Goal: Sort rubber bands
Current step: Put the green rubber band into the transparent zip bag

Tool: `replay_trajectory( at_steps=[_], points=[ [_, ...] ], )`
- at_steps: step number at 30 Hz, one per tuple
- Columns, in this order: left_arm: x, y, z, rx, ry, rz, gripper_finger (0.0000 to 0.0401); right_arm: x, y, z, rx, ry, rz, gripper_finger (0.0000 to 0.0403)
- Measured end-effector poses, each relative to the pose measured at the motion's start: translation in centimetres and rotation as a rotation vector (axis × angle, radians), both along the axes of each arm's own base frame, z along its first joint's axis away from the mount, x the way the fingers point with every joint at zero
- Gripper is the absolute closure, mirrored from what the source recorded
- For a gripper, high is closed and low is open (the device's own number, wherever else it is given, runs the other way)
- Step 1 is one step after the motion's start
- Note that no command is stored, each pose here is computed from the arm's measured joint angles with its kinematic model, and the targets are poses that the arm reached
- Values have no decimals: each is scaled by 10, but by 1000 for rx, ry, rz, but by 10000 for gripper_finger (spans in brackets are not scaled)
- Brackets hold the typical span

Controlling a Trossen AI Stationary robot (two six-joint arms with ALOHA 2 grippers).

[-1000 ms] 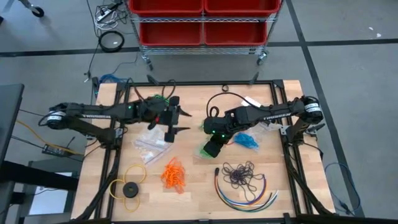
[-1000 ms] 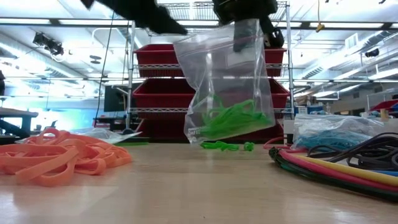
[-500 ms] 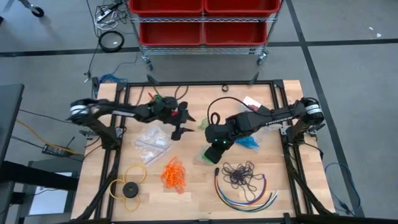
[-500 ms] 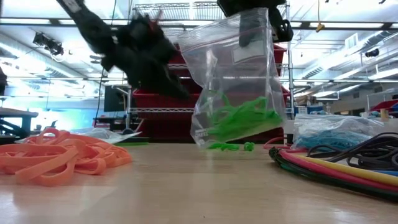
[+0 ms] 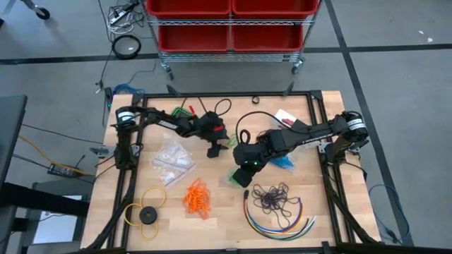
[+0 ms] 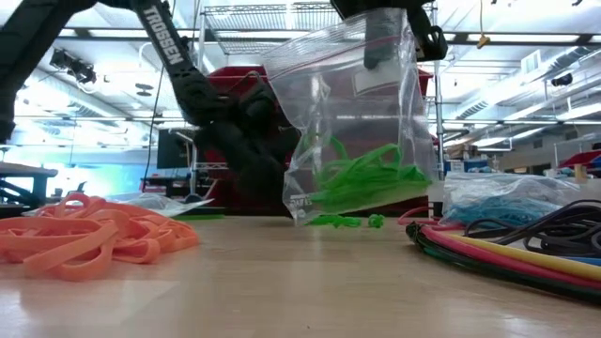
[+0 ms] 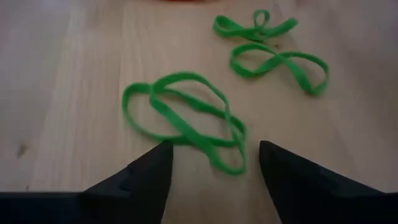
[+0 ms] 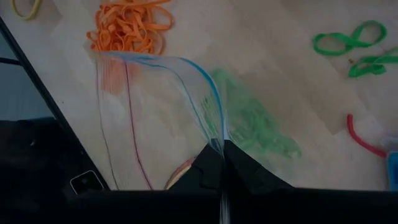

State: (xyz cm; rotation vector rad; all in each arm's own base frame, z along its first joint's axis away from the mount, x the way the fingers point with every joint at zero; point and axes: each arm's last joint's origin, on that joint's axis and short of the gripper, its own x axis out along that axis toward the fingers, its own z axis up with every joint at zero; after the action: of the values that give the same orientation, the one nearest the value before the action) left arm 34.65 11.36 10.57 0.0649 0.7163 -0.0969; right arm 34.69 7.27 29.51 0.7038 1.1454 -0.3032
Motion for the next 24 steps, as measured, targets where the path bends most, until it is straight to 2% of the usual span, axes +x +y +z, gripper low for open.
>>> replay_trajectory(
  at_steps=[3, 5, 7, 10, 11, 16, 20, 24],
  points=[
    [6, 4, -2, 19, 25, 24, 173, 0, 0, 0, -4, -2, -2, 403],
    [8, 6, -1, 23, 53, 12, 207, 0, 0, 0, -4, -5, -3, 403],
    [8, 6, -1, 28, 90, -10, 259, 0, 0, 0, -4, -5, -3, 403],
    [8, 5, 1, -1, 130, -38, 362, 0, 0, 0, -5, -6, -3, 403],
    [8, 6, 4, -20, 137, -44, 380, 0, 0, 0, -6, -6, -4, 403],
    [0, 1, 28, -122, 143, -56, 394, 0, 0, 0, -8, -7, -4, 403],
    [-9, -12, 80, -151, 27, -121, 396, 0, 0, 0, -9, -4, -2, 403],
    [-27, -37, 127, -121, -40, -182, 397, 1, 0, 0, -12, -8, 1, 403]
  ],
)
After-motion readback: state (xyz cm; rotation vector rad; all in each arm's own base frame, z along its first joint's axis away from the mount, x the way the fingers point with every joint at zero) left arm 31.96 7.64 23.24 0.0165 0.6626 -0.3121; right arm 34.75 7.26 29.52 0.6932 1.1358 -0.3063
